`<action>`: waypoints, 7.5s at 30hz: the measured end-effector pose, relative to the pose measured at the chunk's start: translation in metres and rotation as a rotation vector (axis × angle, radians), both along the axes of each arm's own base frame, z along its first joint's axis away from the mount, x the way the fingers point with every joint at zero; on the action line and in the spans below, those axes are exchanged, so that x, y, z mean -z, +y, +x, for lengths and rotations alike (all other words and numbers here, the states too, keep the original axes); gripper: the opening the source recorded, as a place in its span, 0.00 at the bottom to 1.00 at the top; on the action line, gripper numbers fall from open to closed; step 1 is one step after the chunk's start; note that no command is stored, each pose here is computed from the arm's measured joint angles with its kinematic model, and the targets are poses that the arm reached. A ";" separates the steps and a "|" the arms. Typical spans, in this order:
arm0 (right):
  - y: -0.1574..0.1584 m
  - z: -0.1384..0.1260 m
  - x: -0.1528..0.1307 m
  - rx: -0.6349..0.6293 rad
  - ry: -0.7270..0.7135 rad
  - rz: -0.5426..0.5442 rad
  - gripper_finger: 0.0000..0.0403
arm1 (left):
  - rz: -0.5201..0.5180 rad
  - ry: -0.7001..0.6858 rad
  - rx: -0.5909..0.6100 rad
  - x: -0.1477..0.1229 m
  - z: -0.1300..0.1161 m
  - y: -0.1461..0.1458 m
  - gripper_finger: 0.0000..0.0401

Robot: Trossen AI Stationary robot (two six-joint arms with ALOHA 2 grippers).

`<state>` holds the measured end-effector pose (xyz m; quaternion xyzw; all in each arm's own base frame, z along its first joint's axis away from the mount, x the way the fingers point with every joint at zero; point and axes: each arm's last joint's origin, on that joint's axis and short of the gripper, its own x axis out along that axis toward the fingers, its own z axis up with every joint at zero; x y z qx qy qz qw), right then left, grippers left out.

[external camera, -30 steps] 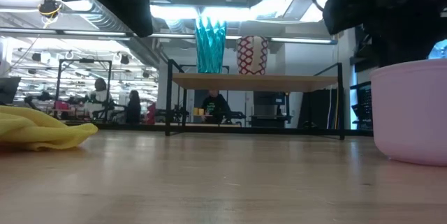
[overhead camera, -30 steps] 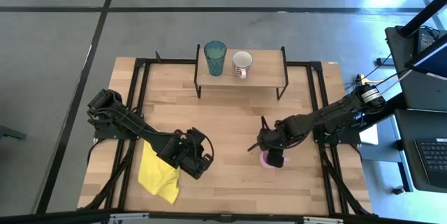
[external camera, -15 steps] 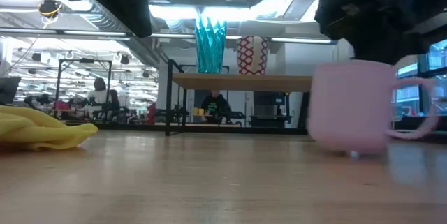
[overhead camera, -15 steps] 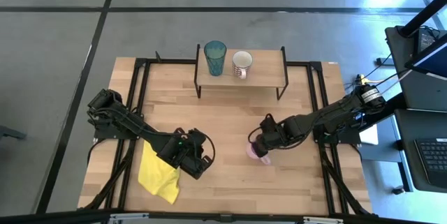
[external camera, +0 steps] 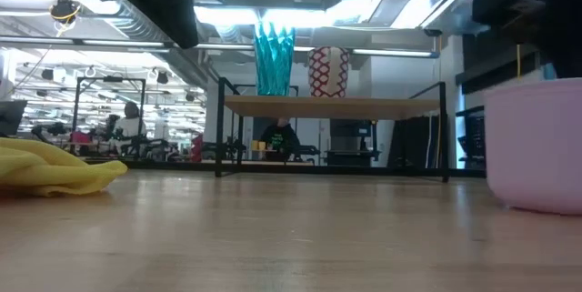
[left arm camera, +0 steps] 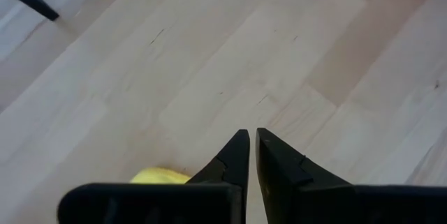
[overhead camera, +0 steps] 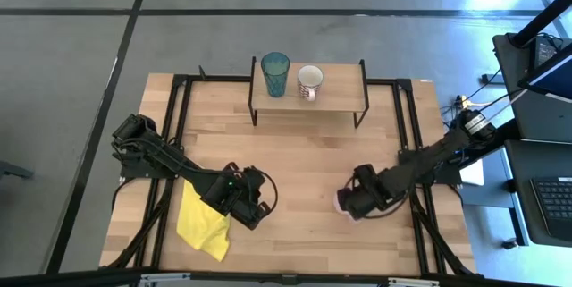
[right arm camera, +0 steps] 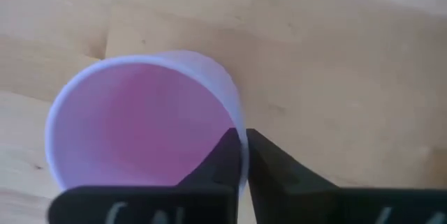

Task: Stack small to large cups/mugs on shelf
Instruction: Put the pink cup on the shelf

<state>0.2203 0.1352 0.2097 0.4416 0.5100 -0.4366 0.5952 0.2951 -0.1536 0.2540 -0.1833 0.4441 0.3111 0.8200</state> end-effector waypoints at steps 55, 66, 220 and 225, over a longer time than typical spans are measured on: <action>-0.012 0.018 -0.038 -0.306 -0.229 -0.053 0.34 | -0.231 -0.314 -0.146 0.034 0.086 0.035 0.05; -0.013 0.024 -0.039 -0.317 -0.284 -0.038 0.34 | -0.314 -0.467 -0.138 0.021 0.093 0.024 0.05; -0.302 0.007 -0.158 0.172 -0.106 -0.265 0.19 | -0.165 -0.471 -0.013 -0.032 0.054 0.024 0.05; -0.303 0.007 -0.157 0.167 -0.100 -0.263 0.19 | -0.165 -0.470 -0.013 -0.032 0.054 0.024 0.05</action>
